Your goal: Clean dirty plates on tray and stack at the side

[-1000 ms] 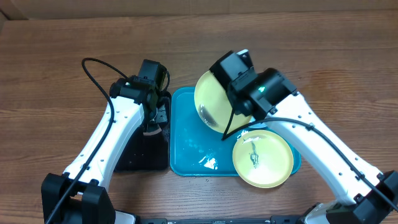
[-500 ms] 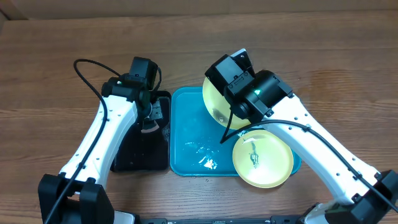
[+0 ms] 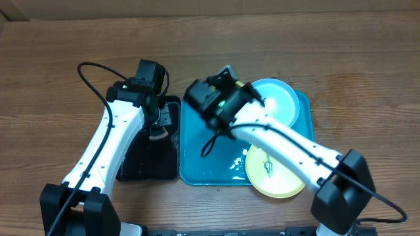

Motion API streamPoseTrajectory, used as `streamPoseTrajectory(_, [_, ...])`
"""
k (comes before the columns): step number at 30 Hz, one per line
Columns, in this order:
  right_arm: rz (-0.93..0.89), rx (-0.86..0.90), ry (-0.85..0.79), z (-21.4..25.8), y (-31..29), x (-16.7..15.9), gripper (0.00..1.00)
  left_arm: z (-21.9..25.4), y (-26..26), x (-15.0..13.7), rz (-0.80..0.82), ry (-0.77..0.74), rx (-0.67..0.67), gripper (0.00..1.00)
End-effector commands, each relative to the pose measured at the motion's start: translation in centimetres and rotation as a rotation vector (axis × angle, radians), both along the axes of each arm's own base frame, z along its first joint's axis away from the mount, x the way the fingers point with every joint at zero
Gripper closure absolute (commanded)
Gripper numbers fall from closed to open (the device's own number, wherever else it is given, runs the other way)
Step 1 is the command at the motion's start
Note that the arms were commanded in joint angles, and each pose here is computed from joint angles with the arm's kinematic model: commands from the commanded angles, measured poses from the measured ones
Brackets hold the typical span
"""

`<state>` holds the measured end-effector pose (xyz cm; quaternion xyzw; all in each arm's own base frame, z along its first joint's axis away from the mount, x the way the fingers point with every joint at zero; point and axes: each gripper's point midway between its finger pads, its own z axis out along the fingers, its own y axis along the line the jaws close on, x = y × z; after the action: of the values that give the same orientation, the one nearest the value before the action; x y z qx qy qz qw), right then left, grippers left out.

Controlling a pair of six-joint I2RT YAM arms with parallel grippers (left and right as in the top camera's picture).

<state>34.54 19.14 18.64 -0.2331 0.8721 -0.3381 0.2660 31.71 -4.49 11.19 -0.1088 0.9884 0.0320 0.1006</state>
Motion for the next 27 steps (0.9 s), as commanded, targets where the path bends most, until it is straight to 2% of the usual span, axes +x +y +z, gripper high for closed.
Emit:
streamPoseTrajectory(1, [0.046, -0.057, -0.144, 3.4, 1.3, -0.8, 0.96, 0.1, 0.4, 0.2, -0.001, -0.007, 0.001, 0.96])
streamPoseTrajectory(5, [0.084, -0.107, -0.224, 4.8, 2.6, -2.0, 0.96, 0.1, 1.4, 0.4, 0.031, -0.01, -0.001, 0.96])
streamPoseTrajectory(9, [0.12, -0.141, -0.234, 5.2, 3.2, -2.9, 0.96, 0.0, 2.1, 0.5, 0.06, -0.005, -0.033, 0.96])
streamPoseTrajectory(27, [0.095, -0.184, -0.279, 6.2, 2.2, -3.1, 0.96, 0.1, 3.8, 1.1, 0.096, -0.02, -0.081, 0.96])
